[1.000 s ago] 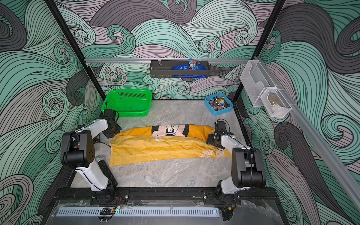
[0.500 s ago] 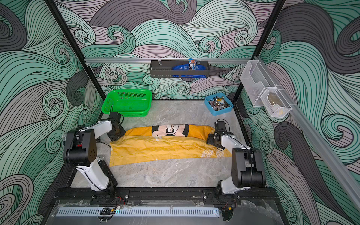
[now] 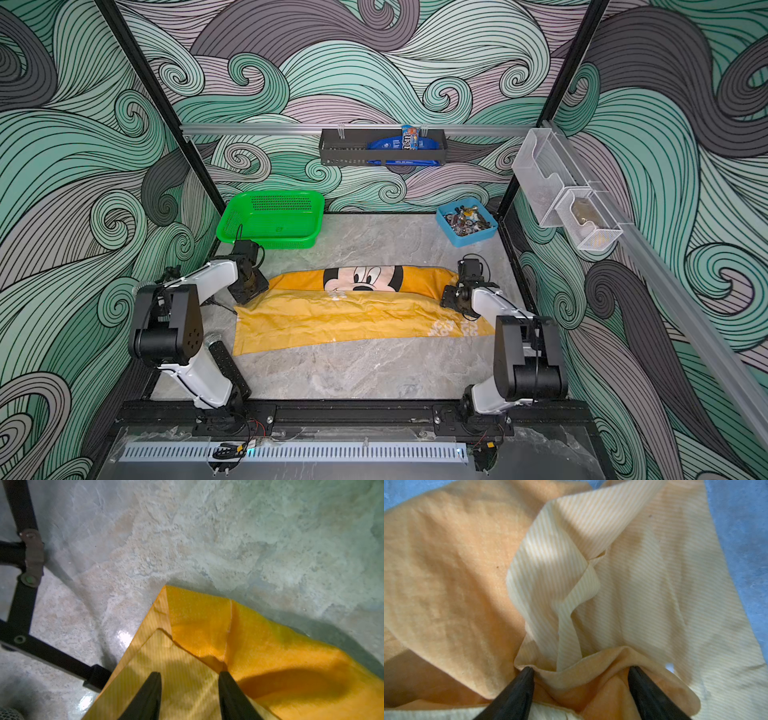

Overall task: Roll up the pillowcase
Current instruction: Fold the pillowcase at the center of the board.

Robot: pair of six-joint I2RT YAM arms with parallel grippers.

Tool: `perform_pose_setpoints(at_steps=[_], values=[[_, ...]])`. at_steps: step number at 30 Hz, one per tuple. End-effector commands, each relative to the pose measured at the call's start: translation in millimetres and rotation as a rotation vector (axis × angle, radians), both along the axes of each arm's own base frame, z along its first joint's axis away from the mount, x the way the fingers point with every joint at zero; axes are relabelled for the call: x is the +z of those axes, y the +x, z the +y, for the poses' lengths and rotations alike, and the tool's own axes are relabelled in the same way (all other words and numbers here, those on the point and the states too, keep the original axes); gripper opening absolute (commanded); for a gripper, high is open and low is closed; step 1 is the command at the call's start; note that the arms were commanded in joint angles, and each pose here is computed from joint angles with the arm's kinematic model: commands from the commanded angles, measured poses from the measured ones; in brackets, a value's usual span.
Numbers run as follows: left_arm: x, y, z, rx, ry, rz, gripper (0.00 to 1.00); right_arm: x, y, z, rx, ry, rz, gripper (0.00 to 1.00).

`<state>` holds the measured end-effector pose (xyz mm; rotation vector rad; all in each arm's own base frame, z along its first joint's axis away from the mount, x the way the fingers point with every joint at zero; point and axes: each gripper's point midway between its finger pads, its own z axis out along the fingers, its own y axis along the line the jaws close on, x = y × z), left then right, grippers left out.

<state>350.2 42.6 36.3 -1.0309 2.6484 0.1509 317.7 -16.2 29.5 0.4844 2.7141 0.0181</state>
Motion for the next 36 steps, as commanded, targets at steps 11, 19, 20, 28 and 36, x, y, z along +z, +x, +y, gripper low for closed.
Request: perform_pose_setpoints(at_steps=[11, 19, 20, 28, 36], values=[[-31, -4, -15, -0.04, -0.036, 0.07, 0.42, 7, 10, 0, 0.009, 0.004, -0.027, 0.75], [-13, 3, -6, -0.052, 0.023, 0.044, 0.0, 11, 12, 0, 0.005, 0.007, -0.037, 0.75], [-5, 6, -3, -0.051, 0.042, 0.036, 0.0, 11, 13, 1, 0.005, 0.01, -0.04, 0.75], [32, 11, 10, -0.046, 0.119, -0.013, 0.09, 25, 20, -1, -0.004, 0.001, -0.081, 0.75], [26, 4, 2, -0.067, 0.08, -0.005, 0.17, 27, 17, -1, -0.008, 0.005, -0.085, 0.75]])
